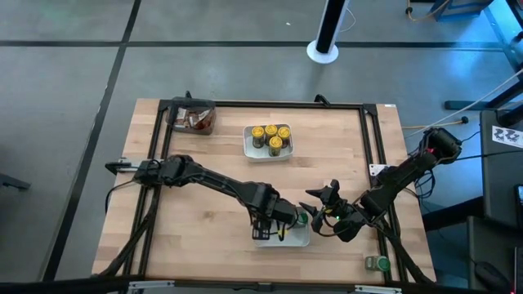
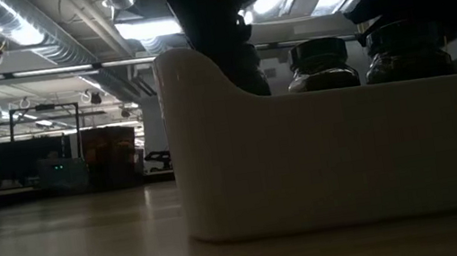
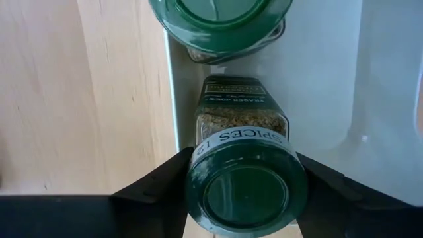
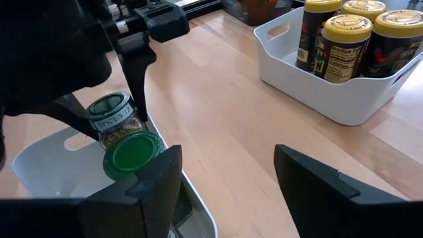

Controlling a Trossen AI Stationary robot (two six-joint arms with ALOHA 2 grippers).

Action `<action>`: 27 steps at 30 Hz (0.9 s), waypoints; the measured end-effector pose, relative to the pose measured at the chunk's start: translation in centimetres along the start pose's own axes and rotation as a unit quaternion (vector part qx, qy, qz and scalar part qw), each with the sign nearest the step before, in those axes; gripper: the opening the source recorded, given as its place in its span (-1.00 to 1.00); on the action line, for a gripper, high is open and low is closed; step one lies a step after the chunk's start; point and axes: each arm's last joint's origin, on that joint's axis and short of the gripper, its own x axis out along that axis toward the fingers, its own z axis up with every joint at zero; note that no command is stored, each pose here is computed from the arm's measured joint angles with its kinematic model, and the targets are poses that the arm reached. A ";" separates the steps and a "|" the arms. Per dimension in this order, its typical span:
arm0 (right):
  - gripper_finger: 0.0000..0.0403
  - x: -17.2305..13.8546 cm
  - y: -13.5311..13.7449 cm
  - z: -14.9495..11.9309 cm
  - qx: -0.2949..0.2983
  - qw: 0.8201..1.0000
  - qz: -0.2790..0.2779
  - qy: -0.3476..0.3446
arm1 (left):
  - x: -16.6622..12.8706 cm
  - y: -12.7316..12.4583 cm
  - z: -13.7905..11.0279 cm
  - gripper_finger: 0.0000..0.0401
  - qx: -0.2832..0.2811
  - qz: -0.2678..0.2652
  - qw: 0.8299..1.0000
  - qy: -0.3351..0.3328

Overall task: Sort spices by type
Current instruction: Put the seasoning bottle into the bottom white bin, then put the green seasoning bottle into the bottom white bin

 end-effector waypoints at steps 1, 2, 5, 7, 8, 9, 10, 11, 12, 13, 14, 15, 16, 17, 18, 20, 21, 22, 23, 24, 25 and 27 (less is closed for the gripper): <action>0.20 0.0 0.0 0.0 0.000 1.000 0.000 0.000 | 0.0 0.0 0.0 0.05 -0.001 0.000 1.000 -0.001; 0.20 0.0 0.0 0.0 0.000 1.000 0.000 0.000 | 0.0 0.0 0.0 0.08 -0.002 -0.001 1.000 -0.002; 0.20 0.0 0.0 0.0 -0.001 1.000 0.000 0.000 | 0.1 0.2 0.1 0.20 -0.011 -0.002 1.000 0.000; 0.20 0.0 0.0 0.0 -0.001 1.000 0.000 0.000 | 0.2 0.2 0.1 0.28 -0.014 -0.006 1.000 0.001; 0.20 0.0 0.0 0.0 -0.001 1.000 0.000 0.000 | 0.2 0.3 0.1 0.31 -0.014 -0.010 1.000 0.002; 0.20 0.0 0.0 0.0 -0.001 1.000 0.000 0.000 | 0.2 0.3 0.1 0.34 -0.016 -0.016 1.000 0.004; 0.20 0.0 0.0 0.0 -0.001 1.000 0.000 0.000 | 0.2 0.4 0.1 0.37 -0.018 -0.024 1.000 0.007; 0.20 0.0 0.0 0.0 -0.001 1.000 0.000 0.000 | 0.2 0.5 0.2 0.39 -0.022 -0.030 0.999 0.008; 0.20 0.0 0.0 0.0 -0.001 1.000 0.000 0.000 | 0.0 0.6 0.1 0.40 -0.026 -0.035 0.999 0.011; 0.20 0.0 0.0 0.0 -0.001 1.000 0.000 0.000 | -0.2 0.6 0.0 0.41 -0.032 -0.038 0.999 0.013; 0.20 0.0 0.0 0.0 -0.001 1.000 0.000 0.000 | -0.6 0.6 0.0 0.41 -0.034 -0.040 0.999 0.012; 0.20 0.0 0.0 0.0 -0.001 1.000 0.000 0.000 | -1.1 0.7 0.0 0.42 -0.035 -0.041 0.998 0.008; 0.20 0.0 0.0 0.0 -0.001 1.000 0.000 0.000 | -1.8 0.6 -0.1 0.42 -0.036 -0.043 0.998 -0.001; 0.20 0.0 0.0 0.0 -0.001 1.000 0.000 0.000 | -2.5 0.5 -0.2 0.42 -0.037 -0.045 0.998 -0.010; 0.20 0.0 0.0 0.0 -0.001 1.000 0.000 0.000 | -3.2 0.4 -0.4 0.42 -0.038 -0.046 0.998 -0.019; 0.20 0.0 0.0 0.0 -0.001 1.000 0.000 0.000 | -4.6 0.1 -0.8 0.42 -0.037 -0.038 0.998 -0.037; 0.20 0.0 0.0 0.0 -0.001 1.000 0.000 0.000 | -5.2 -0.1 -1.1 0.42 -0.036 -0.025 0.998 -0.044; 0.20 0.0 0.0 0.0 -0.001 1.000 0.000 0.000 | -5.9 -0.3 -1.4 0.42 -0.033 -0.011 0.998 -0.052; 0.20 0.0 0.0 0.0 -0.001 1.000 0.000 0.000 | -6.7 -0.6 -1.8 0.42 -0.028 0.005 0.998 -0.062; 0.20 0.0 0.0 0.0 -0.001 1.000 0.000 0.000 | -7.6 -0.9 -2.3 0.42 -0.022 0.027 0.997 -0.073; 0.20 0.0 0.0 0.0 0.000 1.000 0.001 -0.001 | -8.6 -1.3 -3.0 0.42 -0.015 0.051 0.995 -0.084; 0.20 0.0 0.0 0.0 0.001 1.000 0.001 -0.001 | -10.2 -2.5 -4.4 0.42 -0.002 0.094 0.990 -0.104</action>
